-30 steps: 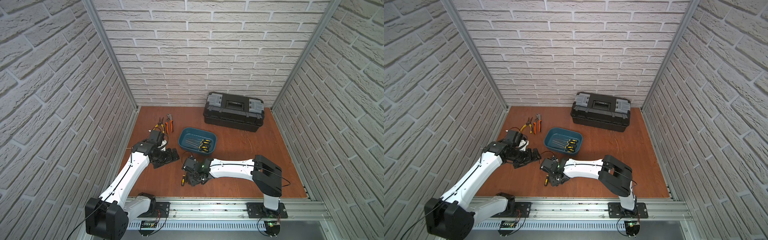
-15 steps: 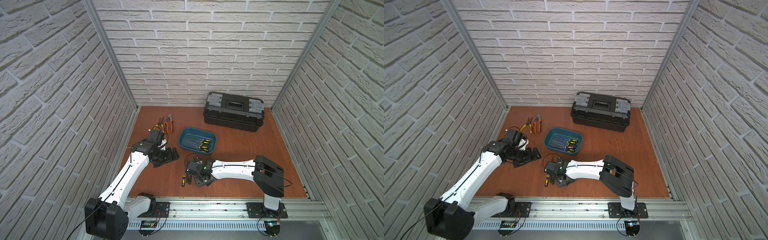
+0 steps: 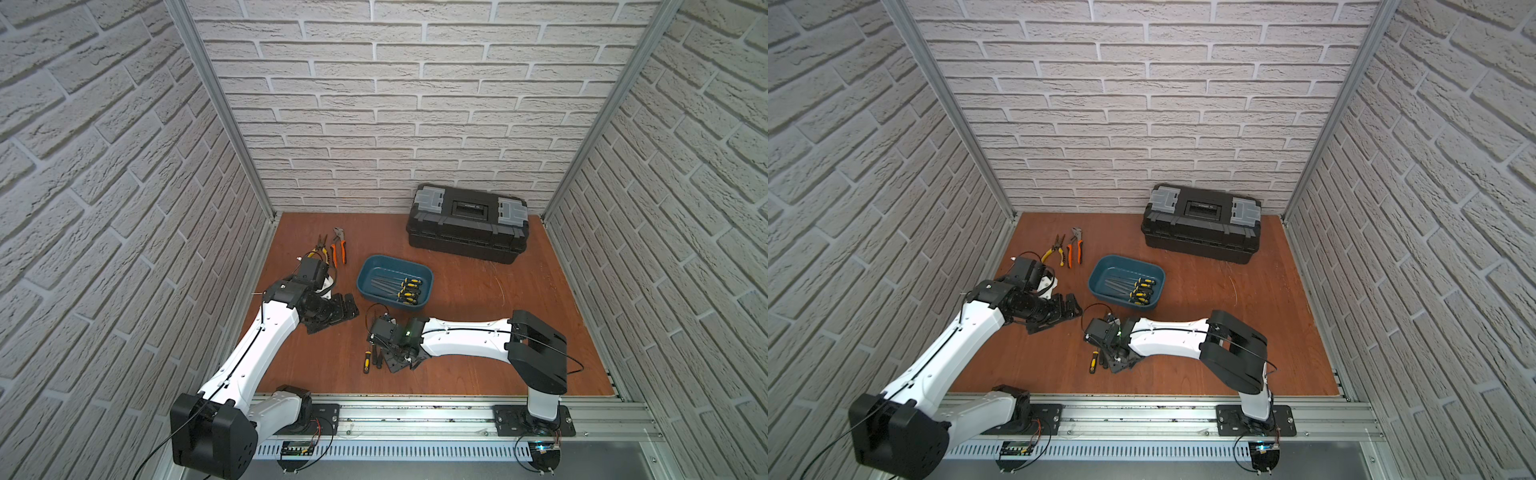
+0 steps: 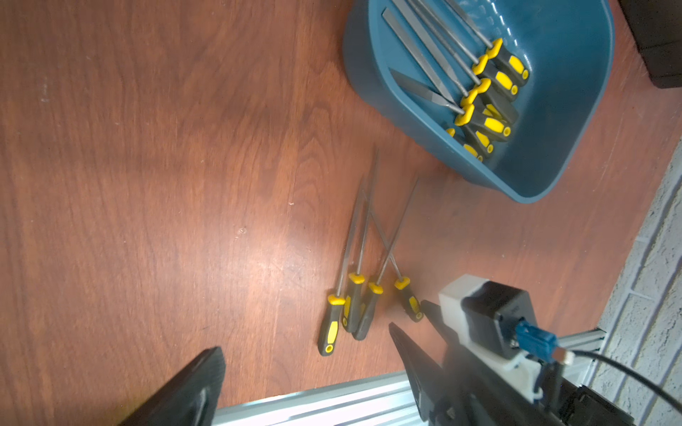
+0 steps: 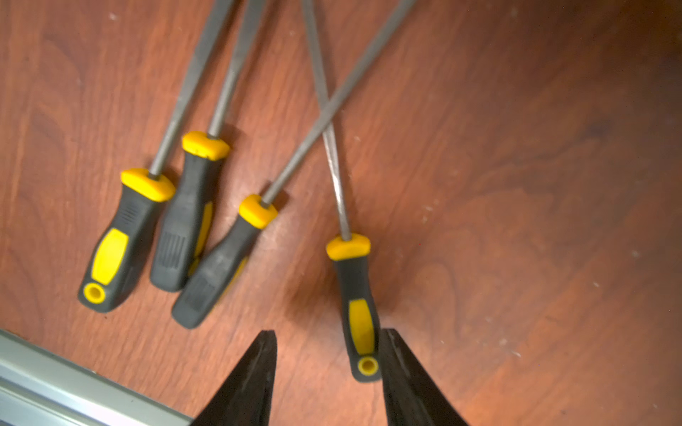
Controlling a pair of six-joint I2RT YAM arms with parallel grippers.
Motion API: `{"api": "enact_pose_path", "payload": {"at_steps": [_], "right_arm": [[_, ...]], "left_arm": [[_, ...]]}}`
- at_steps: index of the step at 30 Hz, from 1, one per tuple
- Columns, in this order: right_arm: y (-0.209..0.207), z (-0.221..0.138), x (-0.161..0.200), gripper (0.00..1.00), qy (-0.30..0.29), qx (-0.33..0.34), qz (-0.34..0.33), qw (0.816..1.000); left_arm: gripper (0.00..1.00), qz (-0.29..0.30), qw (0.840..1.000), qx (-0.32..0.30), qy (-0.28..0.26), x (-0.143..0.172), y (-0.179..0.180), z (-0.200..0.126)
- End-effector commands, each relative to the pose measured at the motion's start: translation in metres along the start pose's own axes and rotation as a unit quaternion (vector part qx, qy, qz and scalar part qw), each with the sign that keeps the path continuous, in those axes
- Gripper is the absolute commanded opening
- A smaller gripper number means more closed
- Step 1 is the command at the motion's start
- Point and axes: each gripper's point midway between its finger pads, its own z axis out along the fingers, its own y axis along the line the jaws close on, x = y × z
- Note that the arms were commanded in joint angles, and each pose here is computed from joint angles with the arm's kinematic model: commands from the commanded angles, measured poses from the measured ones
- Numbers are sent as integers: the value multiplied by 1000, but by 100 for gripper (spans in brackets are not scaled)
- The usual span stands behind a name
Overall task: Put the file tool into the storage box
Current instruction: Pick up the file tool from the center of the board.
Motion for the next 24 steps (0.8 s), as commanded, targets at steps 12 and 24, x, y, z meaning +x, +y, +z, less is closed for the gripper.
{"api": "enact_pose_path", "payload": {"at_steps": [12,24], "right_arm": [[-10,18,8,41,26,16,-22,999],[-29,2,12,20,32,51,-61,996]], "left_arm": [[98,21,1000,-7,-8,-7,-3,-9],[98,24,1000,-1,-10,-12,-7,-7]]}}
